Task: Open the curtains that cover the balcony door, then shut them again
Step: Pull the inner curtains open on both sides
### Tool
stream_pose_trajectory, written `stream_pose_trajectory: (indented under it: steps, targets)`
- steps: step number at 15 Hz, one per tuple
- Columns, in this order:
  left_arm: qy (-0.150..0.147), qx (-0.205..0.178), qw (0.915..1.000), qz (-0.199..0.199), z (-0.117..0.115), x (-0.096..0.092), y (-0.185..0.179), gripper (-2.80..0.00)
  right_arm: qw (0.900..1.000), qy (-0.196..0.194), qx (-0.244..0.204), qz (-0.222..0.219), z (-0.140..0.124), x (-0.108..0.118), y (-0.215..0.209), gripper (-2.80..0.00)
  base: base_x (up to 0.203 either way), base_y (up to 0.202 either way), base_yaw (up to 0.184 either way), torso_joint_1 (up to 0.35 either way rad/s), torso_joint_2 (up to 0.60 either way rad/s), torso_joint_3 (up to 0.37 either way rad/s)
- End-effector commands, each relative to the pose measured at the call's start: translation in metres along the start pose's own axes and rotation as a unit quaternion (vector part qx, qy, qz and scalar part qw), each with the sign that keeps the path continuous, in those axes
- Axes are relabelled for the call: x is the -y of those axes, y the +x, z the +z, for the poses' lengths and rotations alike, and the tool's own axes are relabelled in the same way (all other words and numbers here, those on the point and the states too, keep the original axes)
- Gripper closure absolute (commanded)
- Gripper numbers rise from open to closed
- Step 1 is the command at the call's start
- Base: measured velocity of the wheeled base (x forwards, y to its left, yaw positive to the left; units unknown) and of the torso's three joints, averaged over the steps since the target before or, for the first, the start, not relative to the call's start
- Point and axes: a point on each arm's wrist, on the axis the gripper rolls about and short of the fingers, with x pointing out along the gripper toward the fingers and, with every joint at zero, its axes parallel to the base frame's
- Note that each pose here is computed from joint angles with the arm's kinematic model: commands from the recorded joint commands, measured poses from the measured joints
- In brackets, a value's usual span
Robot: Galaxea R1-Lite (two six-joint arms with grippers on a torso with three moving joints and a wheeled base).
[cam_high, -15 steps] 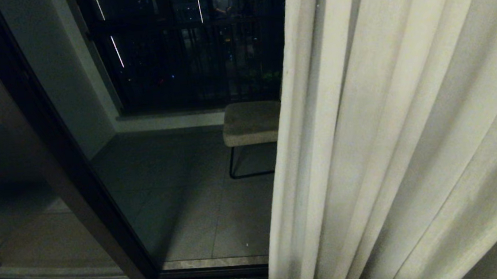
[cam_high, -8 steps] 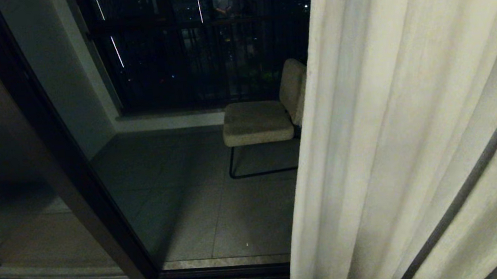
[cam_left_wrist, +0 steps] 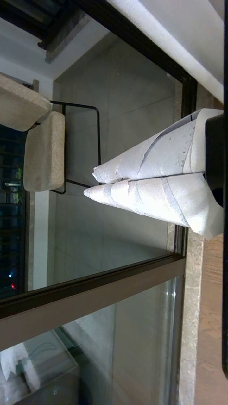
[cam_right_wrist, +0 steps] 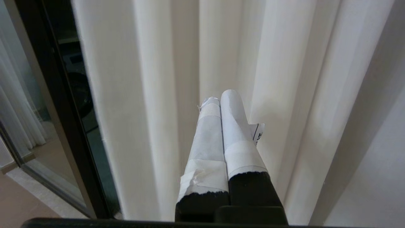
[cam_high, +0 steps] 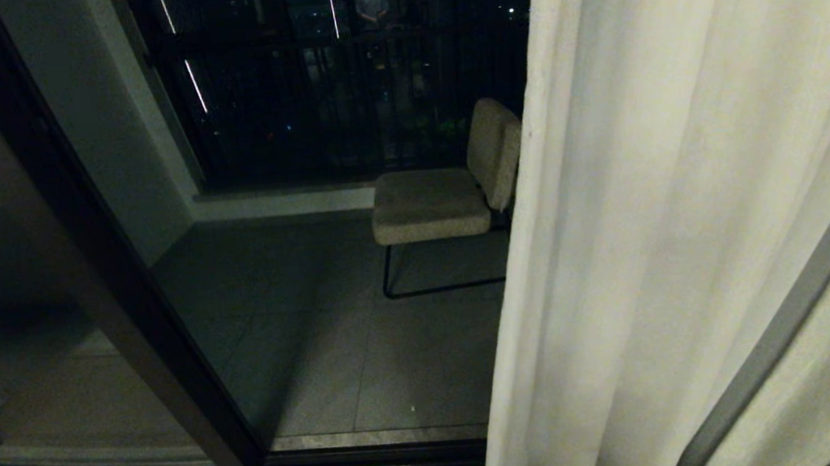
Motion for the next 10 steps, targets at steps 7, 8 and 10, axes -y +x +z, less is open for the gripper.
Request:
stream_pose_trajectory:
  steps: [7,8,10]
  targets:
    - [0.000,0.000,1.0000,0.000,0.000,0.000,0.000,0.00,0.992,-0.023,-0.026,-0.119,0.001,0.017,-0.015,0.00,0.000,0.000,0.000,0.000,0.00,0.000]
    - [0.000,0.000,1.0000,0.000,0.000,0.000,0.000,0.00,0.990,-0.026,-0.027,-0.135,0.003,0.017,-0.021,0.00,0.000,0.000,0.000,0.000,0.00,0.000]
    - [0.000,0.000,1.0000,0.000,0.000,0.000,0.000,0.00,0.990,-0.026,-0.025,-0.137,0.004,0.016,-0.025,0.00,0.000,0.000,0.000,0.000,0.00,0.000]
